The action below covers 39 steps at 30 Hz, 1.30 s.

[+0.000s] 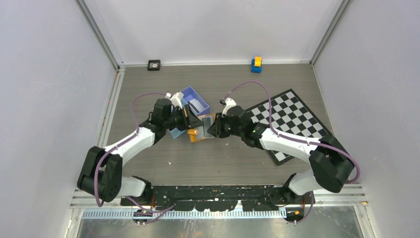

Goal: Take the credit cards out of the card holder
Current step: Remove the credit card from the card holder.

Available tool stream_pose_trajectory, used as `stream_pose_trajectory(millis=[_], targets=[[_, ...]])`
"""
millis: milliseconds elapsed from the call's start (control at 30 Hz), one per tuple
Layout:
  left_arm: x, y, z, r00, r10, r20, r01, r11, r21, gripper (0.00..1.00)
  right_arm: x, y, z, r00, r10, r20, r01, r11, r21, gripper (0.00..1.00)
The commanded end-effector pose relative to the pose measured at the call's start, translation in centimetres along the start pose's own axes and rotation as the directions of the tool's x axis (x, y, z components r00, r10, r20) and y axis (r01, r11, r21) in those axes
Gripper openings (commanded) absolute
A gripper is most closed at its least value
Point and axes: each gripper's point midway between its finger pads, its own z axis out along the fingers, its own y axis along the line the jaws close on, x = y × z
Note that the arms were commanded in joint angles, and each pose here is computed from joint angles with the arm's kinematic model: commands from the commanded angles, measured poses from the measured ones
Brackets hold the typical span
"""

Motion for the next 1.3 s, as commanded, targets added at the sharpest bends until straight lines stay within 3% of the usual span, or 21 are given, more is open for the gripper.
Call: stream_pose_trajectory(millis=[0, 100, 233, 400, 533, 633, 700, 800, 1000, 1067, 1167, 1267], targets=[[-1.4, -2.9, 0.1, 0.999, 0.030, 0.021, -0.033, 0.991, 0.133, 0.50, -2.7, 4.1, -0.2, 0.999, 0.009, 0.048, -0.001, 0.987, -0.160, 0.01], [-1.4, -2.8, 0.1, 0.999, 0.031, 0.022, -0.033, 0.991, 0.131, 0.45, -2.8, 4.0, -0.3, 0.999, 0.027, 0.047, -0.019, 0.983, -0.180, 0.00], [-1.6, -3.1, -0.1, 0.999, 0.034, 0.027, -0.037, 0.989, 0.140, 0.17, -3.5, 3.8, -0.8, 0.997, 0.056, 0.059, -0.043, 0.980, -0.195, 0.00], [-2.1, -4.5, -1.0, 0.997, 0.048, 0.063, -0.060, 0.977, 0.205, 0.00, -4.3, 3.1, -1.3, 0.991, 0.116, 0.065, -0.098, 0.968, -0.231, 0.02], [-2.4, -6.0, -2.0, 0.994, 0.064, 0.093, -0.087, 0.958, 0.272, 0.00, -5.0, 2.5, -1.5, 0.980, 0.191, 0.056, -0.167, 0.942, -0.289, 0.13], [-2.8, -7.0, -2.6, 0.991, 0.067, 0.114, -0.101, 0.940, 0.325, 0.00, -5.6, 2.1, -1.9, 0.969, 0.240, 0.055, -0.208, 0.919, -0.334, 0.30], [-2.8, -7.2, -2.9, 0.992, 0.055, 0.114, -0.091, 0.935, 0.343, 0.00, -5.9, 2.1, -2.1, 0.964, 0.259, 0.056, -0.223, 0.907, -0.356, 0.35], [-2.9, -7.1, -2.8, 0.993, 0.042, 0.109, -0.077, 0.937, 0.342, 0.00, -6.2, 2.2, -2.5, 0.961, 0.270, 0.061, -0.227, 0.896, -0.383, 0.32], [-3.0, -5.9, -2.4, 0.995, 0.015, 0.094, -0.043, 0.952, 0.304, 0.00, -6.6, 2.5, -3.3, 0.958, 0.277, 0.080, -0.222, 0.884, -0.411, 0.12], [-3.2, -5.2, -2.4, 0.995, 0.008, 0.099, -0.035, 0.963, 0.267, 0.08, -6.9, 2.2, -3.3, 0.955, 0.282, 0.093, -0.224, 0.889, -0.398, 0.05], [-3.4, -2.8, -2.5, 0.993, -0.004, 0.120, -0.012, 0.992, 0.129, 0.39, -6.8, 1.0, -3.0, 0.951, 0.292, 0.103, -0.242, 0.909, -0.339, 0.01], [-4.0, -0.6, -3.6, 0.987, 0.013, 0.162, -0.008, 1.000, -0.028, 0.53, -6.8, -1.0, -2.7, 0.944, 0.300, 0.136, -0.262, 0.934, -0.241, 0.01]])
